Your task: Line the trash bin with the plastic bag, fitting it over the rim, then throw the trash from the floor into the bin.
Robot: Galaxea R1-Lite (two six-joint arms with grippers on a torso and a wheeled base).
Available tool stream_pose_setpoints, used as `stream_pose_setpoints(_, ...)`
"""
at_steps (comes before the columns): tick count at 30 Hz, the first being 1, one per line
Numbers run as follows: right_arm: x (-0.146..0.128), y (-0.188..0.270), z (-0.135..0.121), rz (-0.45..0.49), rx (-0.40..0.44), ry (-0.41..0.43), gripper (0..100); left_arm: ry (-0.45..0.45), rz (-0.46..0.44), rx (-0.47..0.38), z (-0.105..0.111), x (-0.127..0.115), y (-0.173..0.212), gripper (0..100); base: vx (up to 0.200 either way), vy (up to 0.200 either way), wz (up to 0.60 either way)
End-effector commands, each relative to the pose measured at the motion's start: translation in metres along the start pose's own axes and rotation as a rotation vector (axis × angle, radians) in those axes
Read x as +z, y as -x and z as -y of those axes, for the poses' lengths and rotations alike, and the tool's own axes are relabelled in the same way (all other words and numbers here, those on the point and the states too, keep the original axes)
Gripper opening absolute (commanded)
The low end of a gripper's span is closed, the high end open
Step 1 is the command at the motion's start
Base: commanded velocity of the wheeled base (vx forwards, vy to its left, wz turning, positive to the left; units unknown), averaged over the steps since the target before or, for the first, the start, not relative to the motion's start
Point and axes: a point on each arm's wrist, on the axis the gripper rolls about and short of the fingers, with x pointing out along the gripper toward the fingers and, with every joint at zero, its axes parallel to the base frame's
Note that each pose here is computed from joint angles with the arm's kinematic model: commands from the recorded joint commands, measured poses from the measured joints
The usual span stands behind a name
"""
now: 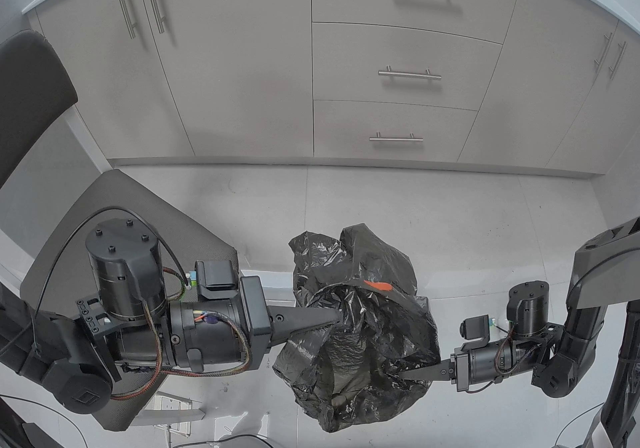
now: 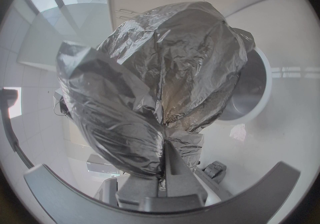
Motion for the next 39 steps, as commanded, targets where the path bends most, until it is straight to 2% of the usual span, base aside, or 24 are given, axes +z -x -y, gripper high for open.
stream_pose_setpoints(1,-0.007,0.008,0.001,-0.013,-0.01,-0.05,0,0.013,-0.007,0.017,-0.005,0.0,-0.001,0,0.0,0.0,0.0)
stream_pose_setpoints(6,-0.026,0.006,-0.02,-0.098,0.031,-0.041,0,0.024,-0.019,0.031,-0.008,-0.007,0.003,0,0.0,0.0,0.0)
stream_pose_setpoints(16,-0.037,0.008,-0.045,-0.149,0.08,-0.013,0,0.034,-0.081,0.041,-0.01,-0.024,0.003,0,0.0,0.0,0.0)
stream_pose_setpoints(24,-0.021,-0.003,-0.046,-0.108,0.108,0.039,0,0.019,-0.125,0.023,-0.004,-0.034,-0.002,0,0.0,0.0,0.0)
stream_pose_setpoints(28,-0.006,-0.011,-0.046,-0.076,0.126,0.026,0,0.024,-0.125,0.03,-0.006,-0.033,-0.004,0,0.0,0.0,0.0)
stream_pose_setpoints(34,0.006,-0.023,-0.035,-0.055,0.128,0.015,0,0.043,-0.1,0.059,-0.017,-0.022,-0.01,0,0.0,0.0,0.0)
stream_pose_setpoints(39,0.02,-0.028,-0.022,-0.011,0.118,0.029,0,0.082,-0.035,0.088,-0.036,0.011,-0.016,0,0.0,0.0,0.0)
